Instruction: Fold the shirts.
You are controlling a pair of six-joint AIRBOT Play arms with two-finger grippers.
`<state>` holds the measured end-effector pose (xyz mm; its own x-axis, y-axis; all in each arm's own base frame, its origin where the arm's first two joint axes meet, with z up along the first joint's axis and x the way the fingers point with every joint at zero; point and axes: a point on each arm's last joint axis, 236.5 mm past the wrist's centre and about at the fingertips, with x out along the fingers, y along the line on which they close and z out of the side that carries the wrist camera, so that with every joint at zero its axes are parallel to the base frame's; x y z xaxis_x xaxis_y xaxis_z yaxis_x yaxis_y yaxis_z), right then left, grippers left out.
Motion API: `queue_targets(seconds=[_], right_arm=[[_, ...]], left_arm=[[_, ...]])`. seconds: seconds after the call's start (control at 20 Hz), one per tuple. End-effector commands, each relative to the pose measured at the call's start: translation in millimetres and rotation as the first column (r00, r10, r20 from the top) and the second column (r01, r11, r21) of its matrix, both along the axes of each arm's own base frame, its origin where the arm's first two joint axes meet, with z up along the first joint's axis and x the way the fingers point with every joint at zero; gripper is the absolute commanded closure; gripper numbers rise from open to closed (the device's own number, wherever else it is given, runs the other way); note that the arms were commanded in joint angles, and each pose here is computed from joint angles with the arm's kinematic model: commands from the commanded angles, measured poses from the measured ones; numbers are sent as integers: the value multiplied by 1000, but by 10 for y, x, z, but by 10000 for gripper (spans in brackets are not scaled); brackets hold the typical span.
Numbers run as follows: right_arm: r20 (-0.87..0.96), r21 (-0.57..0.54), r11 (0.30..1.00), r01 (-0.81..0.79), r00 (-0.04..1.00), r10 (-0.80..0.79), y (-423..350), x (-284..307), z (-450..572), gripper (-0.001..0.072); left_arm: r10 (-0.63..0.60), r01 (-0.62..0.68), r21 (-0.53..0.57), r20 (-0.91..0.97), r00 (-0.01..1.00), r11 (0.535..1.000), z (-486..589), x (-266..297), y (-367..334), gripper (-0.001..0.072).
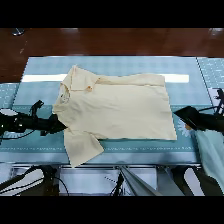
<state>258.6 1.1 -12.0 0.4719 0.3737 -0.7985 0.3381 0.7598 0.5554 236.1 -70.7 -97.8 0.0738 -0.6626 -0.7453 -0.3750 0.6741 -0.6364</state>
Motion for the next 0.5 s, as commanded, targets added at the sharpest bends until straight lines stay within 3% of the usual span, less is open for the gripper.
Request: queue_targets(seconds=[0.0,0.15,0.25,0.45], right_arm=[[-313,-137,984,116,937,-155,-589,-769,-403,91],[-426,-12,995,101,900,-96,-202,-1062,-645,91],[-409,61,996,68,912,-38,-7,-1002,-626,91],[-434,109,992,64,901,-10,40,-988,-701,91]], left_arm=[[-9,10,-19,6,1000,1000,32,1,-51,684],[-8,8,-17,8,1000,1000,29,6,-46,684],[-8,8,-17,8,1000,1000,29,5,-47,684],[-11,11,-17,10,1000,1000,29,4,-47,684]])
